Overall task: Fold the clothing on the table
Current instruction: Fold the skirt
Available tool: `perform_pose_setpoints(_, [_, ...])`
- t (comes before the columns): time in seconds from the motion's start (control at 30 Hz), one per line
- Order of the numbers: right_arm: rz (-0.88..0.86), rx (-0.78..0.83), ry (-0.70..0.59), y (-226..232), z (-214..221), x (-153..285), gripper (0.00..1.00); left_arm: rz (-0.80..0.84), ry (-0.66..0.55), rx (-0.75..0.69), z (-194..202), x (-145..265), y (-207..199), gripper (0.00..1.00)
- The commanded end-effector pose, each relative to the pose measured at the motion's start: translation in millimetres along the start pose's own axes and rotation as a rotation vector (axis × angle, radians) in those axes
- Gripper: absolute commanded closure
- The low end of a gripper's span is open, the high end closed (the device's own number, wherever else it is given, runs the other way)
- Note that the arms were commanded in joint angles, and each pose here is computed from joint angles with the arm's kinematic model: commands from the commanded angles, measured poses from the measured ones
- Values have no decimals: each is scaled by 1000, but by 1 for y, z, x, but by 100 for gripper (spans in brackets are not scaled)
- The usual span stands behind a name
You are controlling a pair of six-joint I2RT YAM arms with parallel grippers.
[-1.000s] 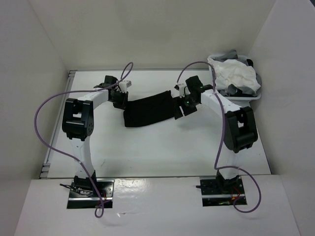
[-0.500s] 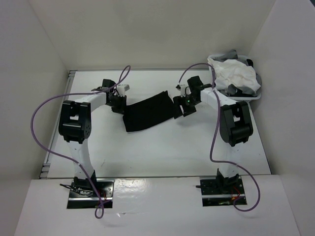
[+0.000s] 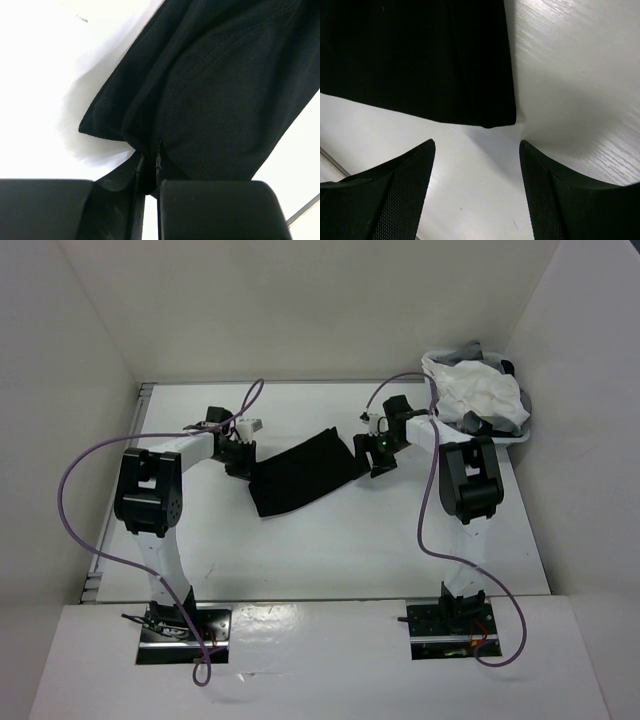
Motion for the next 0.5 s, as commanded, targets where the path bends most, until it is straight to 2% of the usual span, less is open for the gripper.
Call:
perform_pose_setpoints(0.0, [-29, 16, -30, 0, -15, -6, 27, 32, -23, 5, -5, 13, -11, 98])
perform_pose_setpoints(0.33, [-64, -2, 6, -3, -13, -20, 27, 32, -23, 5, -1, 13, -12, 98])
perform_pose_setpoints(0.47, [-84, 0, 6, -2, -13, -24, 33, 32, -23, 5, -1, 13, -12, 98])
Point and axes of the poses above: each gripper's point midway between its finger pads, its own x axis back along the fingers, its own y axis along the line the jaws close on, z = x × y, the point moved 4 cm from there along x, back along the fingers, and after that the axes turned 11 degrees about -x, right-handed, at the moved point
